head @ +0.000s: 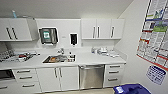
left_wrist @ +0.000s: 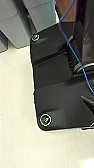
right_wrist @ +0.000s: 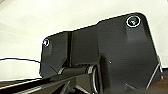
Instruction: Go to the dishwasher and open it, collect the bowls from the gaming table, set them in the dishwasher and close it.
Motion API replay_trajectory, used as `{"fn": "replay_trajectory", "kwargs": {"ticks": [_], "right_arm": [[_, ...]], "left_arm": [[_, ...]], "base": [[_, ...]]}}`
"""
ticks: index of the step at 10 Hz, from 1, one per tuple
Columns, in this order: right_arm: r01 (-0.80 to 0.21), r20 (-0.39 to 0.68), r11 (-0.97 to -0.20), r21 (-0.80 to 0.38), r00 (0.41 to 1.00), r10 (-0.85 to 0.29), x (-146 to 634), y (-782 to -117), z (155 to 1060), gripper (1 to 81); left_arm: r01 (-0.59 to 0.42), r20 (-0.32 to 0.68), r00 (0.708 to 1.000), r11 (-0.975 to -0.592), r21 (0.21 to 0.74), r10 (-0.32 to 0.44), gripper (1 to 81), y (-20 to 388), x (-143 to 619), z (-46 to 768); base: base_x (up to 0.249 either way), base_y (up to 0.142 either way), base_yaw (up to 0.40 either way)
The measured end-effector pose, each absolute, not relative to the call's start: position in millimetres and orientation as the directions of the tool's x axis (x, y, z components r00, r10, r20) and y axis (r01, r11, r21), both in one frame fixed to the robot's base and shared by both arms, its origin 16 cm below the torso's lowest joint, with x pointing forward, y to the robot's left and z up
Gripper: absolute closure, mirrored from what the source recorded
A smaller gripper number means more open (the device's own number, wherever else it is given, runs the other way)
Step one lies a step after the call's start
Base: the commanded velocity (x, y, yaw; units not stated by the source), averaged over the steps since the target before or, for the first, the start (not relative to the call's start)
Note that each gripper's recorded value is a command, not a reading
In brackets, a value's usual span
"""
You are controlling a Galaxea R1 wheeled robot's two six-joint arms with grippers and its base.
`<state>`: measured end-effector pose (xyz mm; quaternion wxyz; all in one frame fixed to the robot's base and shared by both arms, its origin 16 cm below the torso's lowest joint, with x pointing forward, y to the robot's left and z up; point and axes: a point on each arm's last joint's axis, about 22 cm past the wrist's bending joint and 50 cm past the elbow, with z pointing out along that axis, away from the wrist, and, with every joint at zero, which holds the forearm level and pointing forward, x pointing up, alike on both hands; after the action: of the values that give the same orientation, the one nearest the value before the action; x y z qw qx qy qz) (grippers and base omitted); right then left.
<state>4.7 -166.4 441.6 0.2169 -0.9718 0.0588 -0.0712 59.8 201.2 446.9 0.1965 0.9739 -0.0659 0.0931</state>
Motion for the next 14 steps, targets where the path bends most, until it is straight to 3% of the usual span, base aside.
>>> {"fn": "replay_trajectory", "kwargs": {"ticks": [14], "right_arm": [[-0.084, 0.112, -0.902, -0.424, 0.983, -0.144, 3.1, -169.3, 440.5, 1.0]], "left_arm": [[-0.164, 0.206, 0.974, -0.914, 0.37, -0.092, 1.0, 201.6, 58.5, 446.8]], "base": [[0.143, 0.0, 0.0]]}}
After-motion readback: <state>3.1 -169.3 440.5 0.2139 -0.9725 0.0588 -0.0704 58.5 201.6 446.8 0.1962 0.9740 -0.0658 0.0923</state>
